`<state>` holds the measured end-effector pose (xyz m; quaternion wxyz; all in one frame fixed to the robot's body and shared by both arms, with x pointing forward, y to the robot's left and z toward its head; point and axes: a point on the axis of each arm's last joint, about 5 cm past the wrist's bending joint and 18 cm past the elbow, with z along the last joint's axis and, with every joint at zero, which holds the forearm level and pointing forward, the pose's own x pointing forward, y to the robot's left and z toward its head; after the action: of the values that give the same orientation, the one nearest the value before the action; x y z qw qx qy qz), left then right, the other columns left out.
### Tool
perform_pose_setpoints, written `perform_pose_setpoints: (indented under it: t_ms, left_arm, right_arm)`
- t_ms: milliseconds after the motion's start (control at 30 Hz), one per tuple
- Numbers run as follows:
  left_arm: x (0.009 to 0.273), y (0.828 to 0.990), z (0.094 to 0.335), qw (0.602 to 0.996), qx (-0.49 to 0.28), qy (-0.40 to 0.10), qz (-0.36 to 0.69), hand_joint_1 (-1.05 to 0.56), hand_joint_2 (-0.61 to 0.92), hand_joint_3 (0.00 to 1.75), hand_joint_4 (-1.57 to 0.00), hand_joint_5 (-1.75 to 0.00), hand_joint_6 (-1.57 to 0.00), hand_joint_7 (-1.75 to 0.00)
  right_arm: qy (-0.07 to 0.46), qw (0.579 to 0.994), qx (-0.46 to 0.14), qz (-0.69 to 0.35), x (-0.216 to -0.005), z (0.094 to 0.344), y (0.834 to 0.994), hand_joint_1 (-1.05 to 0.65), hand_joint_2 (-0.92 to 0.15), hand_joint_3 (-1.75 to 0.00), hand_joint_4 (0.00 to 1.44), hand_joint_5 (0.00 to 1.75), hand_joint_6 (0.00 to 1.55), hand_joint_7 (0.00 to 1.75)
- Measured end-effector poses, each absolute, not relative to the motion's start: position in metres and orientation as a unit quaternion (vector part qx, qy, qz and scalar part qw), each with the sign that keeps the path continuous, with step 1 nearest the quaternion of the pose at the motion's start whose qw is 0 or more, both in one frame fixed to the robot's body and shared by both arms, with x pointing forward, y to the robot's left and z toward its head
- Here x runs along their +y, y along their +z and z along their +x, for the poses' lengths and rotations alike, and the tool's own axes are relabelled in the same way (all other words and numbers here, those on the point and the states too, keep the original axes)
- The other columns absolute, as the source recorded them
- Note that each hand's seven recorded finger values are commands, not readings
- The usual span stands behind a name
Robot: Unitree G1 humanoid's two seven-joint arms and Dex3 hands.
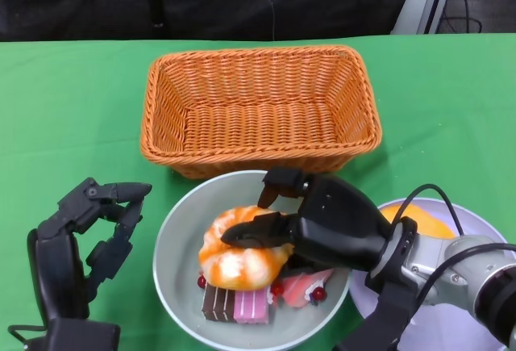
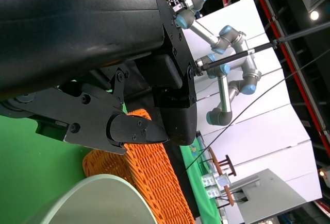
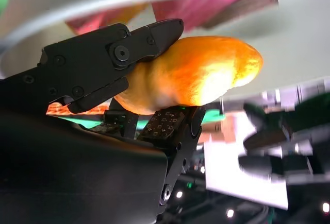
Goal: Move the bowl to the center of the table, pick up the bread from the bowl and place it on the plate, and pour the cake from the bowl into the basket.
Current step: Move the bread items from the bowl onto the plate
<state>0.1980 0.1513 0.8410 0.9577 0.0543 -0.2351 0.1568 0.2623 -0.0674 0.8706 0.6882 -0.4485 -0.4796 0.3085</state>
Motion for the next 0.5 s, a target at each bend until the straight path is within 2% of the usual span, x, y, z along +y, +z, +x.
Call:
perform_pose_setpoints:
  t_ms: [367, 500]
  left_arm:
    - [0.154, 0.84, 0.198, 0.956, -0.235, 0.165, 0.062, -0.2, 0.92, 0.27, -0.79, -1.31, -0.91, -0.8]
    - [0.154, 0.84, 0.198, 0.956, -0.235, 0.163, 0.064, -0.2, 0.92, 0.27, -0.79, -1.31, -0.9, -0.8]
  right_arm:
    - [0.262, 0.728, -0.491, -0.4, -0.074, 0.271, 0.882, -0.22, -0.92, -0.08, 0.87, 0.92, 1.19, 0.01]
    - [0.249, 0.738, -0.494, -0.386, -0.08, 0.273, 0.886, -0.22, -0.92, -0.07, 0.91, 0.91, 1.21, 0.02]
